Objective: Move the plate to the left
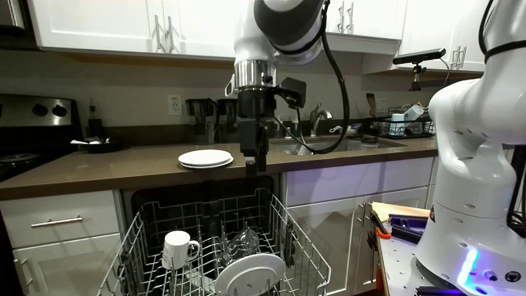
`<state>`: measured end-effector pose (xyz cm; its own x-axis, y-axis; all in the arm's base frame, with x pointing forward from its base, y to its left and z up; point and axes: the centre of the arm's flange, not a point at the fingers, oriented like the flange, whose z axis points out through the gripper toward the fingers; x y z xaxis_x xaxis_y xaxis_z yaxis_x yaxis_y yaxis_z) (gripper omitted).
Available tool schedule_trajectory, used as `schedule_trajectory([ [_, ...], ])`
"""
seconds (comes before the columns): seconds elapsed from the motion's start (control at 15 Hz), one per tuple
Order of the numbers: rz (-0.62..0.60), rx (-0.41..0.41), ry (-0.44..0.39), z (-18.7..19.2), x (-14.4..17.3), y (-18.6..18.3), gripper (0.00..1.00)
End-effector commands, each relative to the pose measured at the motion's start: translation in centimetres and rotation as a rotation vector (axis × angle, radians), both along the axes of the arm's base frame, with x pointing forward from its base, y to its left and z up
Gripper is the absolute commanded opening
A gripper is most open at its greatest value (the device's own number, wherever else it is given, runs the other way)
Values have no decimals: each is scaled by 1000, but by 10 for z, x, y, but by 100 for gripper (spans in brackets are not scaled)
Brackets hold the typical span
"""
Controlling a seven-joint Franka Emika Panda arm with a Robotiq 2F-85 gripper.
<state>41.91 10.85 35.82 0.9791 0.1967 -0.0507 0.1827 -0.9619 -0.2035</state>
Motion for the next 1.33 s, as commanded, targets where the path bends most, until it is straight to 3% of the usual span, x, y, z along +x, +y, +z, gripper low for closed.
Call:
schedule_trajectory([
  [0.0,11,-10,-43,-42,32,-9,100],
  [0.13,-6,-25,-35,-64,42,-12,100],
  [0.2,-20,-17,-32,-44,22,-10,100],
  [0.4,-27,-25,-13,-65,30,-11,100],
  [0.8,-27,-23,-18,-63,34,-10,100],
  [1.27,14,-37,-122,-112,52,-17,100],
])
